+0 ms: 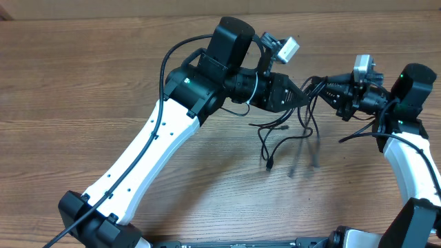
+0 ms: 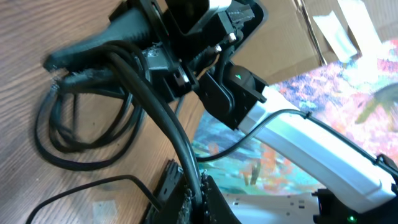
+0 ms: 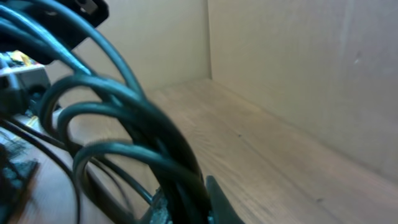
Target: Untangle cables
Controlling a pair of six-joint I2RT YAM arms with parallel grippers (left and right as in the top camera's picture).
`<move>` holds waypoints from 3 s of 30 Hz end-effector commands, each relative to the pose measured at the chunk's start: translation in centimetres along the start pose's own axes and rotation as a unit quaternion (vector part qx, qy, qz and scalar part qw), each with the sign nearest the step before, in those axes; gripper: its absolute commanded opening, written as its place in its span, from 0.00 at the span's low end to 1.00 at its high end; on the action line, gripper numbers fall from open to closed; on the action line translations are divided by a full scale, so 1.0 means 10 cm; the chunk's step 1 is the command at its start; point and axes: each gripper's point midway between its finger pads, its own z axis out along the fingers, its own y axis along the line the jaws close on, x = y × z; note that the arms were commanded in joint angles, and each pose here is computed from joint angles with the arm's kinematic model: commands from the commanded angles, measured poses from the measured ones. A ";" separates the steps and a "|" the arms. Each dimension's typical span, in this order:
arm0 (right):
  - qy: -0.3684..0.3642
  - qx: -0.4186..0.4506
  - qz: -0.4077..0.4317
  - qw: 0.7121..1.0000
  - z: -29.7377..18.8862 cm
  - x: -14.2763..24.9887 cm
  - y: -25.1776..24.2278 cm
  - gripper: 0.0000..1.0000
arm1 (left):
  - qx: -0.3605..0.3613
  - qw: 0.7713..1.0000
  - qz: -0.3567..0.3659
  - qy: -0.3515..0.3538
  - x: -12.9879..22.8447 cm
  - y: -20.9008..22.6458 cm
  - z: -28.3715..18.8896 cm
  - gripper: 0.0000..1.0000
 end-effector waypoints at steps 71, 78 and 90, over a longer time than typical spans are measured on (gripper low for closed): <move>0.142 0.114 0.407 0.895 -0.14 1.04 0.21 0.04 | -0.294 0.824 0.475 0.097 0.05 1.10 0.64 0.99; 0.144 0.110 0.404 0.897 -0.11 1.04 0.22 0.04 | -0.354 0.814 0.454 0.080 -0.09 1.22 0.52 0.99; 0.144 0.110 0.405 0.896 -0.11 1.04 0.23 0.04 | -0.334 0.844 0.406 0.103 0.10 1.40 0.69 0.97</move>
